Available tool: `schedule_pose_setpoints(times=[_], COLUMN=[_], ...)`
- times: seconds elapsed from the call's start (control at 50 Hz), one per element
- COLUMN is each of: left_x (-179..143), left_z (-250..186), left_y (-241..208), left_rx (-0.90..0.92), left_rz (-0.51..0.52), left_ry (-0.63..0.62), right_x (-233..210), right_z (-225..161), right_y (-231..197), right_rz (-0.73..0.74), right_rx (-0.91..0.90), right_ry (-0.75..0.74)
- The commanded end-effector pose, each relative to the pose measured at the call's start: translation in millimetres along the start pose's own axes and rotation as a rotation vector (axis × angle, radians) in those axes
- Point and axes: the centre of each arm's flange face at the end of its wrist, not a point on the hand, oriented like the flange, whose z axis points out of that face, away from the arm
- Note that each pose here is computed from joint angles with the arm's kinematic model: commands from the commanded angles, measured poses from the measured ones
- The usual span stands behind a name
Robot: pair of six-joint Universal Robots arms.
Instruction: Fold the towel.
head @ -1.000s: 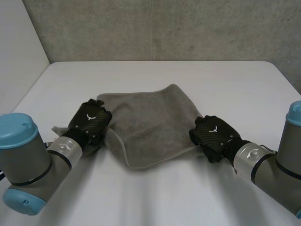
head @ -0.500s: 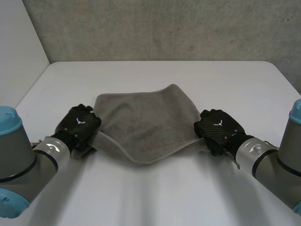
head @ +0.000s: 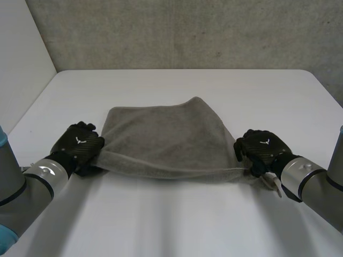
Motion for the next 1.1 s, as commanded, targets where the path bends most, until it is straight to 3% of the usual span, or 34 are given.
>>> schedule_pose_setpoints(times=[0.02, 0.34, 0.54, 0.8, 1.1], left_x=[-8.3, -20.6, -20.7, -8.7, -18.3], left_z=[0.7, 2.2, 2.5, -1.6, -13.8], left_y=[5.4, 10.3, 9.3, 6.1, 4.4], left_rx=[-0.024, -0.047, -0.038, -0.009, -0.049], left_rz=[-0.021, -0.043, -0.079, -0.116, -0.134], left_ry=[-0.022, -0.055, -0.057, 0.057, 0.051], right_x=[6.7, 3.7, 36.8, 55.2, 54.9], right_z=[7.3, 6.1, -8.3, -12.1, -11.9], right_y=[14.2, 25.1, -12.7, -12.1, -10.9], right_rz=[0.066, 0.083, 0.058, -0.006, -0.02], right_rx=[-0.049, -0.087, 0.05, 0.039, 0.035], right_ry=[0.011, -0.026, 0.05, 0.09, 0.086])
